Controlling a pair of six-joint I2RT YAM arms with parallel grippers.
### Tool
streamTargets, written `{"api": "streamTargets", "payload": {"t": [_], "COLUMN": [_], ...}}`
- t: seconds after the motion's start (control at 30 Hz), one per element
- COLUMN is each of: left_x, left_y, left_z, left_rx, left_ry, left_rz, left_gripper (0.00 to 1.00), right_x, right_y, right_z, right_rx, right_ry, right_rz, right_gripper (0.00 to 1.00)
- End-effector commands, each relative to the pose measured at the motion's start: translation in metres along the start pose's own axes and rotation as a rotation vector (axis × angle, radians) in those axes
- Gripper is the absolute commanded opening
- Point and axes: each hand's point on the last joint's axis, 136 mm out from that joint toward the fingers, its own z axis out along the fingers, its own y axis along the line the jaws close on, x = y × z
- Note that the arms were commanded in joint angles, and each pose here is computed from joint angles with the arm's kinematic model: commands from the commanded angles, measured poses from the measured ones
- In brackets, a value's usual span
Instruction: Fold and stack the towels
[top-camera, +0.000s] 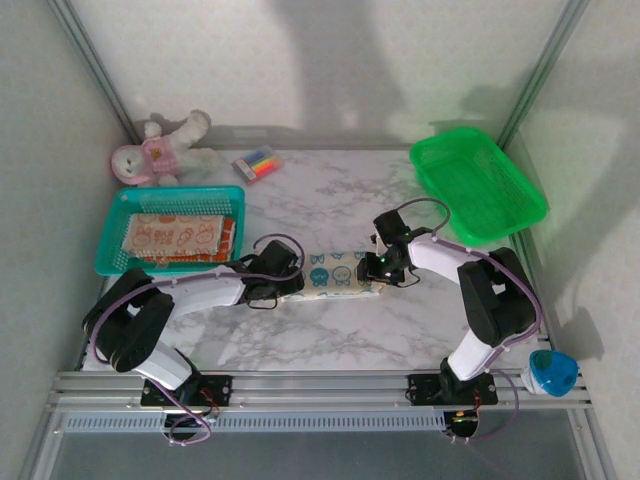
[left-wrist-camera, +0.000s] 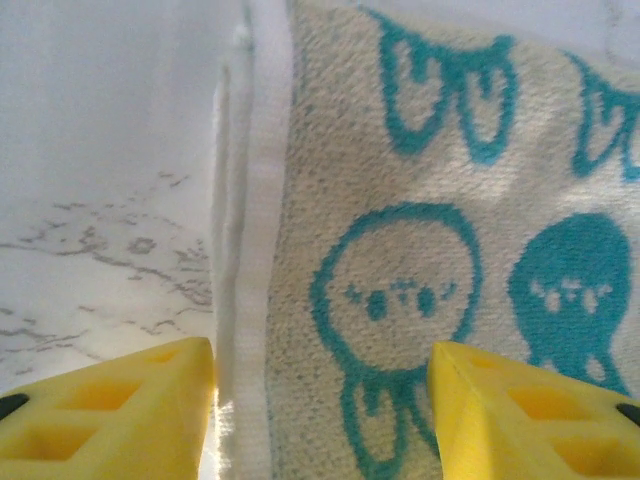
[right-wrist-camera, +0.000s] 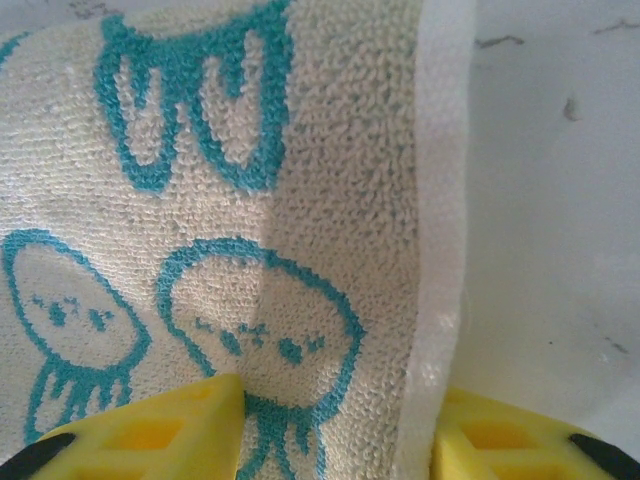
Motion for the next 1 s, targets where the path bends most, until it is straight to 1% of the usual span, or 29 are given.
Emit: {"api": "streamTargets", "payload": {"t": [0.0, 0.07, 0.17, 0.3, 0.43, 0.6, 0.77, 0.9, 0.97], "left_x": [-0.011, -0.008, -0.003, 0.001, -0.002, -0.012, -0.001, 0.004, 0.007], "left_y": [-0.002, -0.002, 0.007, 0.015, 0.014, 0.014, 0.010, 0.001, 0.002], "left_z": [-0.001, 0.005, 0.013, 0.016, 0.011, -0.001, 0.010, 0.017, 0.021], "left_rx": [-0.019, -0.023, -0.064, -0.099, -0.113, -0.148, -0.122, -0.087, -0.098], "left_ry": [-0.024, -0.008, 0.009, 0.022, 0.015, -0.022, 0.024, 0.036, 0.047], "left_rz": [0.026, 0.025, 0.022, 0.024, 0.032, 0.049, 0.058, 0.053, 0.062], "left_gripper": [0.57, 0.57, 0.57, 0.56, 0.57, 0.59, 0.60, 0.59, 0.56], "right_x": [0.011, 0.011, 0.012, 0.012, 0.013, 0.013, 0.012, 0.014, 0.014], "right_y": [-0.007, -0.007, -0.006, -0.006, -0.007, -0.007, -0.006, -0.007, -0.007], "right_z": [0.008, 0.008, 0.008, 0.008, 0.009, 0.010, 0.011, 0.010, 0.010], "right_rx": [0.024, 0.023, 0.021, 0.020, 0.020, 0.020, 0.013, 0.016, 0.013], "right_ry": [0.034, 0.031, 0.032, 0.032, 0.034, 0.035, 0.036, 0.038, 0.036], "right_rz": [0.020, 0.020, 0.022, 0.024, 0.025, 0.026, 0.031, 0.032, 0.035], "right_gripper": [0.44, 0.44, 0.44, 0.44, 0.45, 0.44, 0.44, 0.45, 0.45]}}
